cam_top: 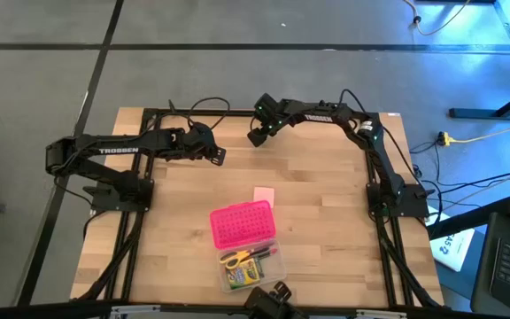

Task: Pack school essentials
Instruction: Put the blue eraser into the pink supply box

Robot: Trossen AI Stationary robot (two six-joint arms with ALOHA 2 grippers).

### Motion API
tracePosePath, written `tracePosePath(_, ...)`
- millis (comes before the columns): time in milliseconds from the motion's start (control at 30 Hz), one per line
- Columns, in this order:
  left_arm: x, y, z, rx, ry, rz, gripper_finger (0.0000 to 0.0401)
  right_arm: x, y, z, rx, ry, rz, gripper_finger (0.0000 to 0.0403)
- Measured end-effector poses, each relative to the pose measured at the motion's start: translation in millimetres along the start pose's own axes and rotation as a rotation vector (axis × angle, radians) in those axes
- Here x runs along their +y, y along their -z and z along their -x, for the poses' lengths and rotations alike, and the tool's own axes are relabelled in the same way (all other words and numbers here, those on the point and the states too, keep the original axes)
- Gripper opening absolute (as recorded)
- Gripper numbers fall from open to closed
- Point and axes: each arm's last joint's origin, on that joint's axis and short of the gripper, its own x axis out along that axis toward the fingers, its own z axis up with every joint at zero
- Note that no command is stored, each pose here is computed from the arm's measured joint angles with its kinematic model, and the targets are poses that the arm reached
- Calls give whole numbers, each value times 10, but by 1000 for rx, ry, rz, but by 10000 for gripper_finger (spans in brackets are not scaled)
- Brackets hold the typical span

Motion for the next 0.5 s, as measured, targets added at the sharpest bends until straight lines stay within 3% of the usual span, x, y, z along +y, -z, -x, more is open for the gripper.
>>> tracePosePath(300, 0, 0, 1, 0, 0, 1, 85, -55, -16, 10, 2, -16, 16, 204)
tracePosePath(500, 1, -1, 1, 0, 0, 2, 85, -138, -25, 54, 43, -10, -92, 204)
